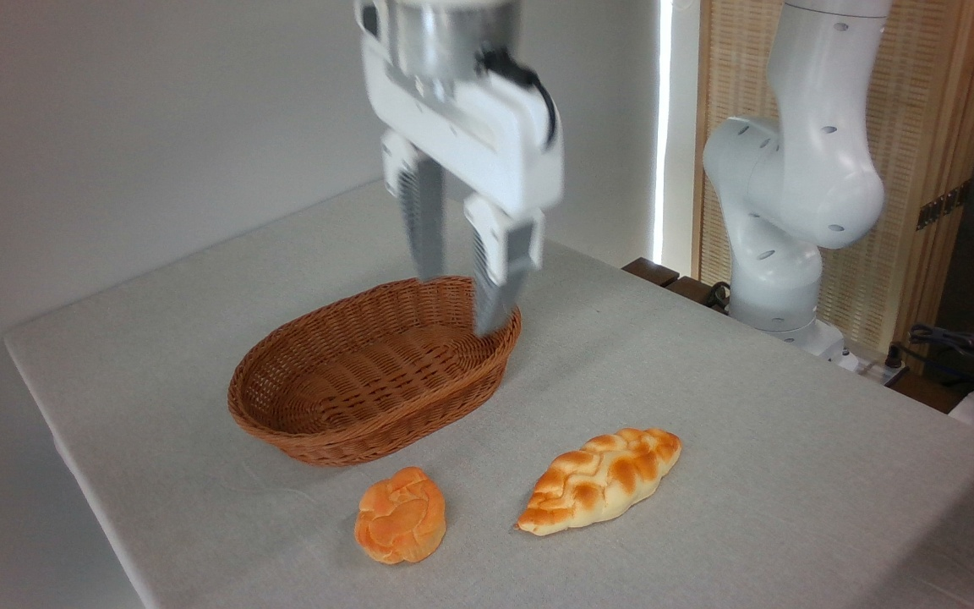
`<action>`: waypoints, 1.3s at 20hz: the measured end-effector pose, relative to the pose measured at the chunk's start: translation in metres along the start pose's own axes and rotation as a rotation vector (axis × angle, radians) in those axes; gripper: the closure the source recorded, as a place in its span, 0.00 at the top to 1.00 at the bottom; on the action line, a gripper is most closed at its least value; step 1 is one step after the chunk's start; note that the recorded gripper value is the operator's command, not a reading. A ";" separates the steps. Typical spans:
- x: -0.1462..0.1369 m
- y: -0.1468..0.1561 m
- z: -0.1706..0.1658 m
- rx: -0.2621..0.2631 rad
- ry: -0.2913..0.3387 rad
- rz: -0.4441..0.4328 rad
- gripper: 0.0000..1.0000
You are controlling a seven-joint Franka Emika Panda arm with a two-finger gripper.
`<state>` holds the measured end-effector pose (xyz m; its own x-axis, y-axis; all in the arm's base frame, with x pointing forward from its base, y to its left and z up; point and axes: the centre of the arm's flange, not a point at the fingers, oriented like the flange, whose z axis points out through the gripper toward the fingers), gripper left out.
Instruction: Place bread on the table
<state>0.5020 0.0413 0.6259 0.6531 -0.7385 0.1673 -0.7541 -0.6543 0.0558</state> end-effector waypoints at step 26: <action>0.070 0.001 0.016 0.045 -0.150 -0.017 1.00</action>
<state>0.5477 -0.0139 0.6223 0.6712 -0.7411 0.0174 -0.7413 -0.6710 0.0127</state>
